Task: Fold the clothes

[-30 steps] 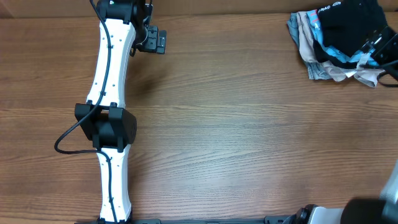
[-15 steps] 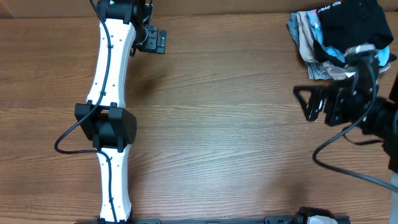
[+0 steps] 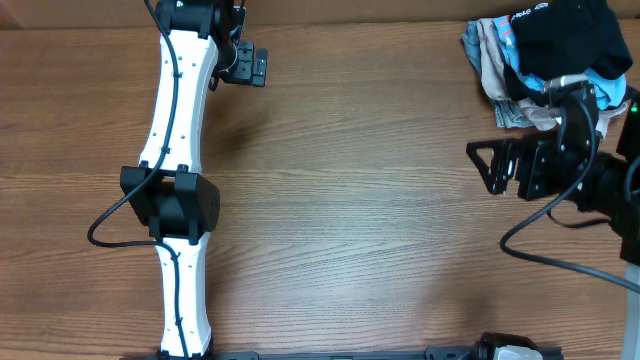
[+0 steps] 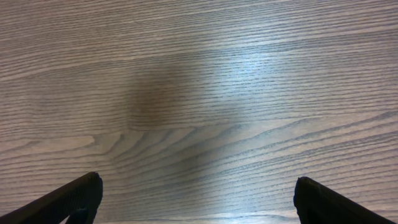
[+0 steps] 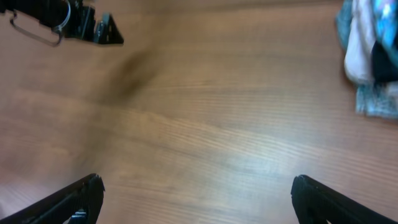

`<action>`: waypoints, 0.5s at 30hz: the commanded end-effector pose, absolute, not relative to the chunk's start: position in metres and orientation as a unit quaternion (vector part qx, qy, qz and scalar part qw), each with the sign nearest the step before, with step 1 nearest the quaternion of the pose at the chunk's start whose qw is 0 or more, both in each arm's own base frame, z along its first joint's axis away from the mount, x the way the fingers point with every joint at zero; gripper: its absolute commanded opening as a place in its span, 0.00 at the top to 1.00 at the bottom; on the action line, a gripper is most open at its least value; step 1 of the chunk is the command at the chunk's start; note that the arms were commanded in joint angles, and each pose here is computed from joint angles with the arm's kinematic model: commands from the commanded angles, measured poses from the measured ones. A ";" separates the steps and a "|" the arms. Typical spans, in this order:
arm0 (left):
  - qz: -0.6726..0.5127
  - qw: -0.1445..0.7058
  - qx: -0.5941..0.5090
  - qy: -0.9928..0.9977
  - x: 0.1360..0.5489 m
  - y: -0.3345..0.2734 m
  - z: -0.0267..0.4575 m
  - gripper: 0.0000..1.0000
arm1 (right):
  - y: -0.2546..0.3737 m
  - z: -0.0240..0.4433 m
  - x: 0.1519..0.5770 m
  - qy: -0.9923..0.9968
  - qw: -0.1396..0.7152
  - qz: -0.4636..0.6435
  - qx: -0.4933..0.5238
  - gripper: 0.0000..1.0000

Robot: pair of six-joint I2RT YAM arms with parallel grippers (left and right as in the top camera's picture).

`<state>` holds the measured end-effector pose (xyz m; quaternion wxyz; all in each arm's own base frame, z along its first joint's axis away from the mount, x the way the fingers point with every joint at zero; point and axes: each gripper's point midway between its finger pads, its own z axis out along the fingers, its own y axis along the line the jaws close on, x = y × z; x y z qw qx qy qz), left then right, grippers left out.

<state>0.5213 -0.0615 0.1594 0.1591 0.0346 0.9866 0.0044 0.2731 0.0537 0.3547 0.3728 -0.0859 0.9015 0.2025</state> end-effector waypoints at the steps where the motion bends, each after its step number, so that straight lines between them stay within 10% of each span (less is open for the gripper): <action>1: 0.002 0.164 0.025 0.986 0.521 -0.058 0.164 0.00 | 0.056 0.343 0.284 0.897 0.383 0.198 -0.101 0.00; 15: 0.002 0.164 0.025 0.986 0.521 -0.058 0.164 0.00 | 0.099 0.248 0.234 0.803 0.527 0.196 -0.196 0.00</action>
